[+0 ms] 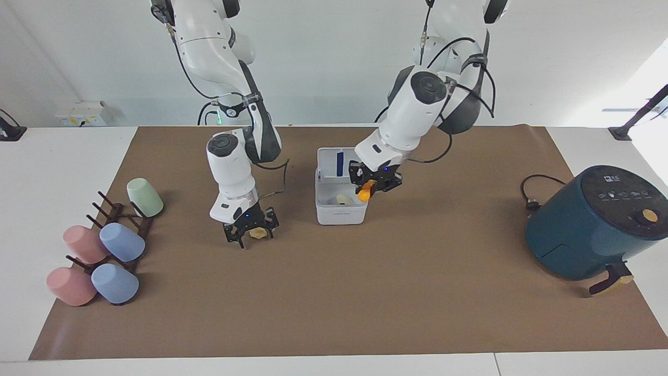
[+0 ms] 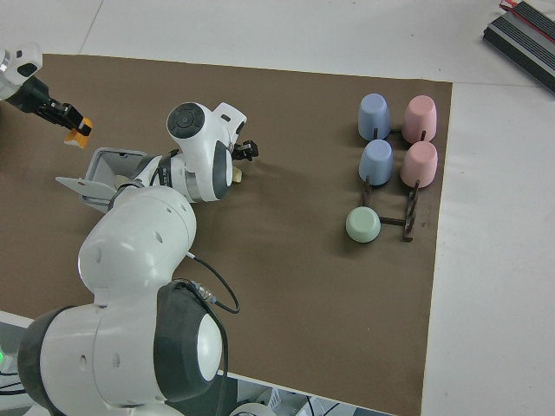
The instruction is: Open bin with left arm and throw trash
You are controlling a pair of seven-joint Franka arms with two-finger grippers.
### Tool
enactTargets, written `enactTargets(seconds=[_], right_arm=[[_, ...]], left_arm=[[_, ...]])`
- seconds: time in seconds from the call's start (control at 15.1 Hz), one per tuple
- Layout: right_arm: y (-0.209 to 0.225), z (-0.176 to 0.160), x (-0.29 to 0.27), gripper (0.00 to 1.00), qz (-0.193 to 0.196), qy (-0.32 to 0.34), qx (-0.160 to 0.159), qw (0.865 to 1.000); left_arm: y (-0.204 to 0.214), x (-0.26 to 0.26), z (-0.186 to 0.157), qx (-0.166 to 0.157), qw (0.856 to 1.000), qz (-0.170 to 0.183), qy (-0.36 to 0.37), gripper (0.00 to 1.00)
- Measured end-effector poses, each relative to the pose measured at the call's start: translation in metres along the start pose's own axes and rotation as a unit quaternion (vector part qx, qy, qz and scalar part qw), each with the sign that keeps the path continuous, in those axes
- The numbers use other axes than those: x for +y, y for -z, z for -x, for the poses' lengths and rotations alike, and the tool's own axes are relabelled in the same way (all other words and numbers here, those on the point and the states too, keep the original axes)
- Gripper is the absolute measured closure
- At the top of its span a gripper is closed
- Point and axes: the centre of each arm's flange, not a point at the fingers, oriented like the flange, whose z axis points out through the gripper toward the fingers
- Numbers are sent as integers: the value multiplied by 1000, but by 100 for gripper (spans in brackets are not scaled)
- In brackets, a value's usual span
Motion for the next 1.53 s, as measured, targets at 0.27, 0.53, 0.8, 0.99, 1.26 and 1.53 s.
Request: enactTargets(seconds=[0.27, 0.53, 0.8, 0.99, 1.26, 1.53], right_arm=[[3, 1, -6, 56, -3, 5, -13, 1000], [14, 7, -7, 97, -7, 4, -51, 999], [27, 9, -2, 99, -7, -13, -61, 998], [32, 7, -3, 99, -5, -55, -66, 996], [62, -14, -2, 99, -4, -95, -72, 993], [113, -53, -45, 99, -9, -175, -70, 982]], left_arm=[[-34, 11, 13, -4, 1000, -2, -21, 67], [-61, 12, 26, -11, 999, -7, -35, 67], [-63, 14, 28, -13, 999, -7, -37, 47], [-58, 11, 26, -10, 999, -5, -31, 14], [-15, -20, 1, 5, 1000, 3, 9, 0], [69, -155, -32, 13, 995, -12, 99, 0]])
